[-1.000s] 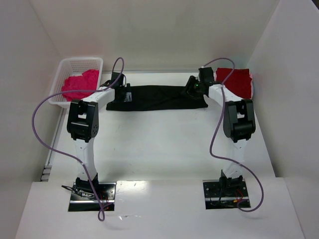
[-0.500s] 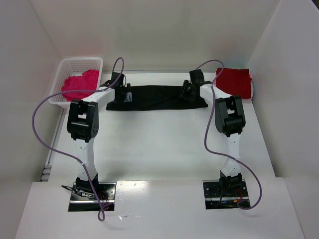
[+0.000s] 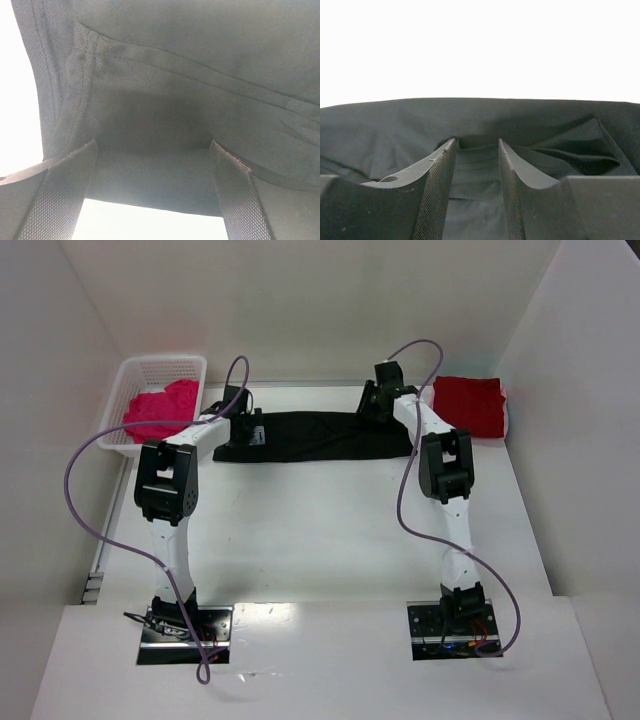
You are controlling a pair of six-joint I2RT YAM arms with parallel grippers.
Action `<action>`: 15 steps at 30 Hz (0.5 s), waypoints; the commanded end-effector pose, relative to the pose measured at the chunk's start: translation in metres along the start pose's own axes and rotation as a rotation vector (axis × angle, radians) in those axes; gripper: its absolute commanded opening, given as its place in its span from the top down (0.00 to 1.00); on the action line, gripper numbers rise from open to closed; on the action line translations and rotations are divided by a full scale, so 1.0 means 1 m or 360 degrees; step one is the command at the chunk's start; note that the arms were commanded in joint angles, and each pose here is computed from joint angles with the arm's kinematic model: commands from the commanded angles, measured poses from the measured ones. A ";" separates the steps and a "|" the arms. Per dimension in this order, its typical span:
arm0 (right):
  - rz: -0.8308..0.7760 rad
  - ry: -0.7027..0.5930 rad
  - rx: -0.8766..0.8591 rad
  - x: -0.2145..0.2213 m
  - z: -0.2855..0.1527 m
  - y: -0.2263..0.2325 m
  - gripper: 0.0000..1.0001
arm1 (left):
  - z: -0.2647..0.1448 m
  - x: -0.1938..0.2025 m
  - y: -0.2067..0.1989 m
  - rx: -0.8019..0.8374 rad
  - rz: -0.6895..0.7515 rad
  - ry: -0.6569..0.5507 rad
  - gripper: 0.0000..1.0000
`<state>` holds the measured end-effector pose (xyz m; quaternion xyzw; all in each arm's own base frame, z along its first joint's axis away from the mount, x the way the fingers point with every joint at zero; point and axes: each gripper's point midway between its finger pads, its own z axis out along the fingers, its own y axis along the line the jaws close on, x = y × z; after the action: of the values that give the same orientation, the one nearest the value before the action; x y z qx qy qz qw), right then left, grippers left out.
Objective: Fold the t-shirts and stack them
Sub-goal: Fold the other side of the tshirt into a rectangle
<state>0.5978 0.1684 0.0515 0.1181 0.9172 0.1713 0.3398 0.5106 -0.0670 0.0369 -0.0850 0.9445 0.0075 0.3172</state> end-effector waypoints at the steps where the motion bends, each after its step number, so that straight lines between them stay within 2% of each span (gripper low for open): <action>1: -0.0045 -0.0014 0.0055 -0.009 -0.001 -0.005 0.55 | 0.003 0.001 0.003 0.0010 0.0025 -0.0002 0.00; 5: -0.0050 -0.0107 0.0053 -0.029 -0.021 0.003 0.51 | 0.003 0.001 0.003 0.0010 0.0025 -0.0002 0.00; 9: -0.0033 -0.0211 0.0043 -0.051 -0.055 0.002 0.42 | -0.003 -0.013 0.010 -0.0022 0.0020 -0.0045 0.00; 13: -0.0020 -0.0331 0.0085 -0.055 -0.100 -0.008 0.32 | -0.012 -0.032 0.024 -0.0039 -0.0029 -0.0103 0.00; 14: -0.0013 -0.0435 0.0059 -0.072 -0.130 -0.003 0.30 | -0.012 -0.032 0.024 -0.0039 -0.0029 -0.0103 0.00; 15: -0.0014 -0.0460 0.0047 -0.072 -0.140 -0.002 0.30 | -0.016 -0.036 0.023 -0.0035 -0.0031 -0.0117 0.00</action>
<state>0.5499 0.1324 0.0845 0.1316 0.9208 0.1269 0.3446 0.5120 -0.0501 0.0371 -0.0919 0.9442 0.0159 0.3160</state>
